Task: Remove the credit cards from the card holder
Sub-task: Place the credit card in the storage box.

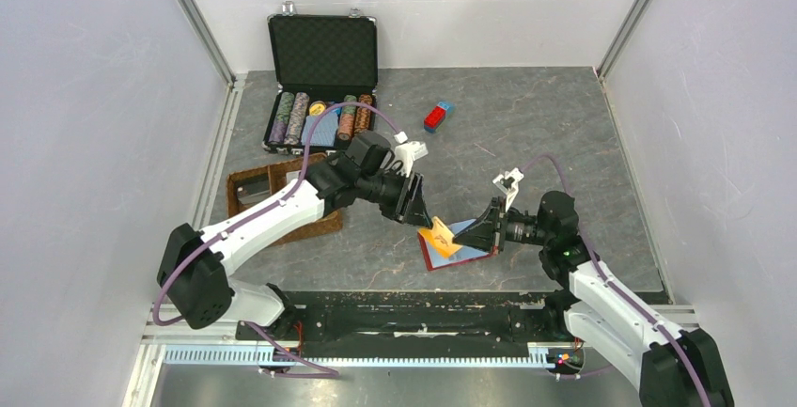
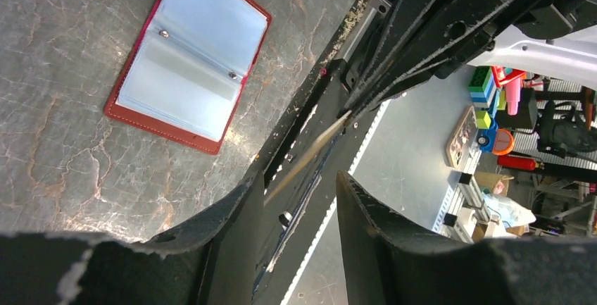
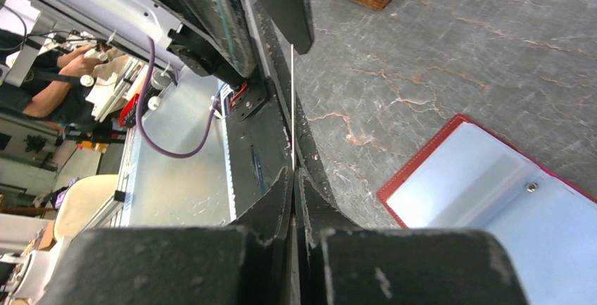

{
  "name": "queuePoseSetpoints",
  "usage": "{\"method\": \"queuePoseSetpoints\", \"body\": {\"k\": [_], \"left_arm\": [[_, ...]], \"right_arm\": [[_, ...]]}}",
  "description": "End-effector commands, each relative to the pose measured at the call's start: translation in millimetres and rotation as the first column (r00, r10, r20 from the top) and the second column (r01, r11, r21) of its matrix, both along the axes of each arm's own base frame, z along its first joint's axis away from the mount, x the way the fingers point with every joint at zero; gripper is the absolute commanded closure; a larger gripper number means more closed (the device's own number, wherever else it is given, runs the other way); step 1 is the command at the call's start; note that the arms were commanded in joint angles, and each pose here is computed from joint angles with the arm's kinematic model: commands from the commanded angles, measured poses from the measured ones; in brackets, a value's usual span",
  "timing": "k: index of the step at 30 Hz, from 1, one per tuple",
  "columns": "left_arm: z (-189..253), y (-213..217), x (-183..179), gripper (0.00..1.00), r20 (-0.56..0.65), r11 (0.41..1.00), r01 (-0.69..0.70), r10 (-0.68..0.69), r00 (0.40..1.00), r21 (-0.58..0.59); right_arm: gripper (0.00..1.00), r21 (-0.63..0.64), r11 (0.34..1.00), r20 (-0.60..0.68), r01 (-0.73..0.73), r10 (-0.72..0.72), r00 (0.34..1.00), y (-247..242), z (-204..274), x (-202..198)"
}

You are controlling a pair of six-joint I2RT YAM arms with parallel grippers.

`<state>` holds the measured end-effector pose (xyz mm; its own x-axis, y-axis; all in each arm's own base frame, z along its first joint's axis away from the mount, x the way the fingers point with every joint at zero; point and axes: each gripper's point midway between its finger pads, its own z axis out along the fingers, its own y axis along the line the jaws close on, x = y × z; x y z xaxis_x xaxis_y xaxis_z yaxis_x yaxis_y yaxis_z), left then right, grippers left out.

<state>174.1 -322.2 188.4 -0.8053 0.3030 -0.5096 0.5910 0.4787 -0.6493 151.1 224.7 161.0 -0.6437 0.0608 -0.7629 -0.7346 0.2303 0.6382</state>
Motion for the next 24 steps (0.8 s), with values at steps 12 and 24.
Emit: {"method": "queuePoseSetpoints", "body": {"k": [12, 24], "left_arm": [[12, -7, -8, 0.98, -0.079, 0.976, 0.062, -0.08, 0.994, -0.207], [19, 43, 41, 0.98, -0.114, 0.953, -0.22, 0.199, 0.973, -0.208]], "right_arm": [[0.96, 0.042, 0.998, 0.009, -0.042, 0.042, 0.999, 6, 5, -6], [0.22, 0.034, 0.984, 0.034, 0.174, -0.175, 0.984, -2, 16, 27]]}}
